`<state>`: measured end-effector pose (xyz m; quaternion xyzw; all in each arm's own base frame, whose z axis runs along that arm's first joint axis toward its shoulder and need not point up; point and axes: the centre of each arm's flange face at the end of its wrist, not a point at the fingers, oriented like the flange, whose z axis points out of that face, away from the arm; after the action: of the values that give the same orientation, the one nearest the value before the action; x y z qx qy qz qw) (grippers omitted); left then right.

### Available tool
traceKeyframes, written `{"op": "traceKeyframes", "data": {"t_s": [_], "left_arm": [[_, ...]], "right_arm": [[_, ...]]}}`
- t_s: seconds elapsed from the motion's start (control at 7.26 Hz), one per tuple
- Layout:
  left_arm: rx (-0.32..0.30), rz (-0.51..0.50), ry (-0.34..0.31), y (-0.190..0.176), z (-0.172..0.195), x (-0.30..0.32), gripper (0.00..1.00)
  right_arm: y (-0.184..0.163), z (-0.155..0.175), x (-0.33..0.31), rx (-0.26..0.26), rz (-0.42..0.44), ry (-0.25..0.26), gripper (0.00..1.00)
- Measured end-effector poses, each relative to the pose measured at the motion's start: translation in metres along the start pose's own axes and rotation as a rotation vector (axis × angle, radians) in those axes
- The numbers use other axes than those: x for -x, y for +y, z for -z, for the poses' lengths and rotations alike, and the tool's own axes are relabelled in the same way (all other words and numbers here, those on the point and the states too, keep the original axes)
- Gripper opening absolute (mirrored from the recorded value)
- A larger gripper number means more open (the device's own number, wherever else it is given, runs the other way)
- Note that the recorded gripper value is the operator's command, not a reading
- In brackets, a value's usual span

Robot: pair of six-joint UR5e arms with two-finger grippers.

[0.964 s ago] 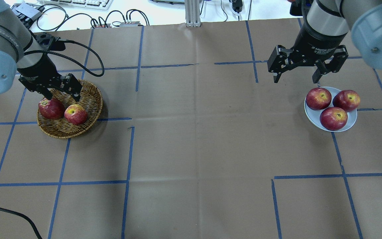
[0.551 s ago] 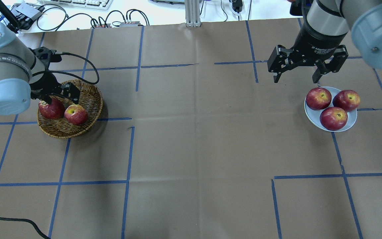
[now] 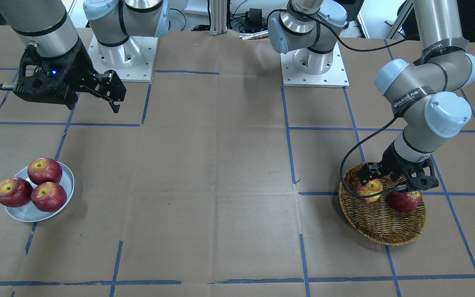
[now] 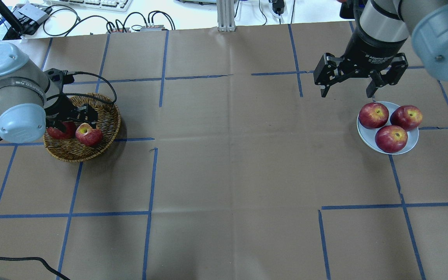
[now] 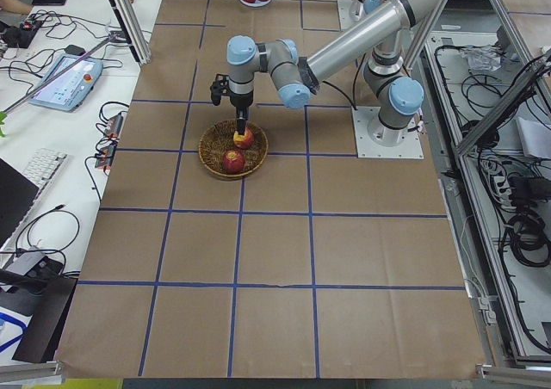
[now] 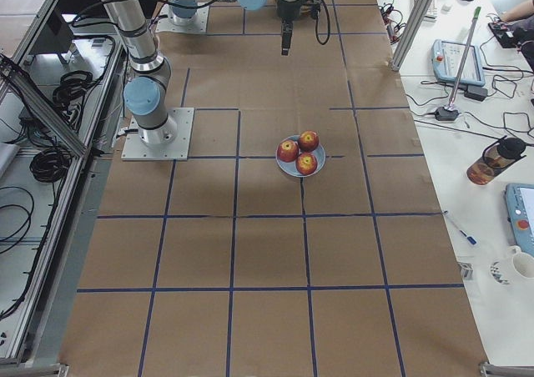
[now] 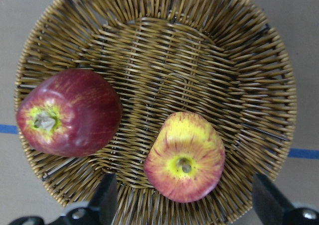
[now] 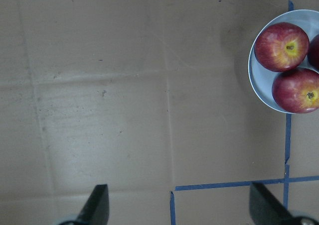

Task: Transfer apple from basket to plate
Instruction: 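Close the left gripper on the yellow-red striped apple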

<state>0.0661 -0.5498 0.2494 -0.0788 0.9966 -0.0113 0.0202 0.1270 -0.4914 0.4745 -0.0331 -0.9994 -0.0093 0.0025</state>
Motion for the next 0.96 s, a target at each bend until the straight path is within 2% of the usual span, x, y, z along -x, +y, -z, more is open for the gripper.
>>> {"op": "traceKeyframes", "data": {"t_s": [0.96], "left_arm": [[0.031,0.044,0.004,0.002,-0.024,-0.002,0.96]], "right_arm": [[0.0,0.0,0.0,0.001,0.0,0.0,1.0]]}}
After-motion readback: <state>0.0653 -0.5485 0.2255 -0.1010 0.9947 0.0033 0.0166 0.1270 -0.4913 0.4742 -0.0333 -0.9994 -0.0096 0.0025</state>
